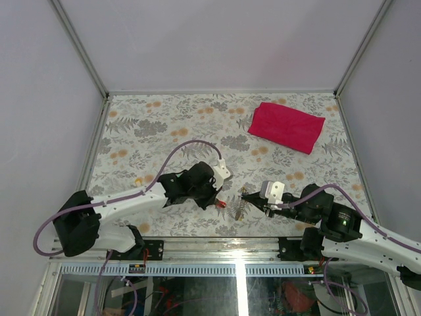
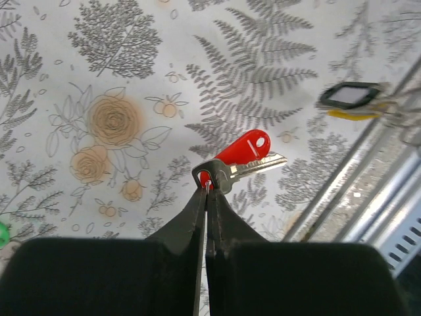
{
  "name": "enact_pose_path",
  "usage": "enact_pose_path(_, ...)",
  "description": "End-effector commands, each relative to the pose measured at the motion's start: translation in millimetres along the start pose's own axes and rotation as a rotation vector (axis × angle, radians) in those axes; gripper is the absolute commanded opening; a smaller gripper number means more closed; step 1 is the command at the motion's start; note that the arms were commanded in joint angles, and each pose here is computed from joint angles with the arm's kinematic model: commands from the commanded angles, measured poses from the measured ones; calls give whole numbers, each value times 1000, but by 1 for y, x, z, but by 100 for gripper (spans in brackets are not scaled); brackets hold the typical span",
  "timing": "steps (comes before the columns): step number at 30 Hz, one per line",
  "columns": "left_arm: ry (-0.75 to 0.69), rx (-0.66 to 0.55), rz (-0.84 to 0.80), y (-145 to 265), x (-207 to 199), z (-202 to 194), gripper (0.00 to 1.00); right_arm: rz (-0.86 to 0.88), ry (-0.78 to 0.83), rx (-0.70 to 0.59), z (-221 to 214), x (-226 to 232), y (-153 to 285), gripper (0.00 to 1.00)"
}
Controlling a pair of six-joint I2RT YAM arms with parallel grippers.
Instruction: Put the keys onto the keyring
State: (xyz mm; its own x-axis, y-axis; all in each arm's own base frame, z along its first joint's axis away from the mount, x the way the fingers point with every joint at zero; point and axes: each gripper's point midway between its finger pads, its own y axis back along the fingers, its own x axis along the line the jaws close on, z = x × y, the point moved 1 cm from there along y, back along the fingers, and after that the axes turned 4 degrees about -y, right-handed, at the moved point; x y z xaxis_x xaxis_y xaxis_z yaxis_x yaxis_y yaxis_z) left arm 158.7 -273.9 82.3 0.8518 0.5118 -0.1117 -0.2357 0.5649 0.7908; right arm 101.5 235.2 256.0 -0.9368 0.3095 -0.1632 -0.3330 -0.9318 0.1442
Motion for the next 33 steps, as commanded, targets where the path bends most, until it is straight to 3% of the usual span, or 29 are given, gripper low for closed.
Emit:
enact_pose_path(1, 42, -104, -111, 6, -22, 9, 0, -40, 22, -99, 35, -9, 9, 0)
enact_pose_path(9, 171, -33, -86, -26, -20, -8, 0, -50, 22, -93, 35, -11, 15, 0)
enact_pose_path(14, 181, -14, -38, -40, -14, -11, 0, -48, 16, -89, 34, -10, 14, 0)
enact_pose_path(27, 181, -29, 13, -31, -7, -19, 30, -39, 12, -87, 30, -8, 10, 0)
enact_pose_path(33, 193, -38, -13, -30, -11, -21, 35, -38, 6, -89, 30, -8, 10, 0)
